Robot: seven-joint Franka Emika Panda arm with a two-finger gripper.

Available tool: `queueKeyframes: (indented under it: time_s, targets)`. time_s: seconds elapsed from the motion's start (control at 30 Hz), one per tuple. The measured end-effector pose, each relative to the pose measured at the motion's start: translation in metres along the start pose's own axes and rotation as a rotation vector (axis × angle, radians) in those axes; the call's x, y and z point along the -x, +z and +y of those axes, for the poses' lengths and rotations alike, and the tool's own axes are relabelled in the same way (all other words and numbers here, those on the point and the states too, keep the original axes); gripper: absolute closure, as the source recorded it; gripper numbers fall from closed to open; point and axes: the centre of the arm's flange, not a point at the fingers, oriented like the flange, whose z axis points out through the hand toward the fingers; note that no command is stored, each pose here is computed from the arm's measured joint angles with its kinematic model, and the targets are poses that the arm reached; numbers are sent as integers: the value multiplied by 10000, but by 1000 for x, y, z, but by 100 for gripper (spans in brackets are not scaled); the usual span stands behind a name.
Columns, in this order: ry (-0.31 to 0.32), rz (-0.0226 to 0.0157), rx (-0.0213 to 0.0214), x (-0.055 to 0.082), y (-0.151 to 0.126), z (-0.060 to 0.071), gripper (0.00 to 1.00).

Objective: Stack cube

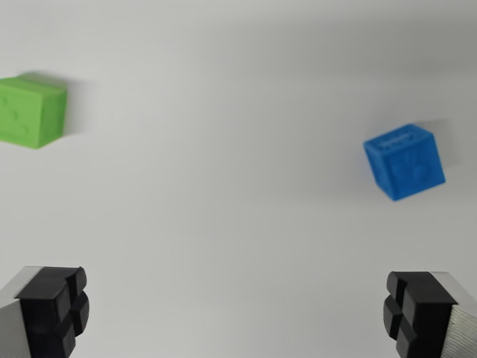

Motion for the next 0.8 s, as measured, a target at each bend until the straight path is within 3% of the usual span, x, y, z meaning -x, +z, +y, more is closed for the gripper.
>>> queueKeyframes:
  time_s: [0.8]
  targets:
    - [-175, -9, 14, -3, 7, 5, 0]
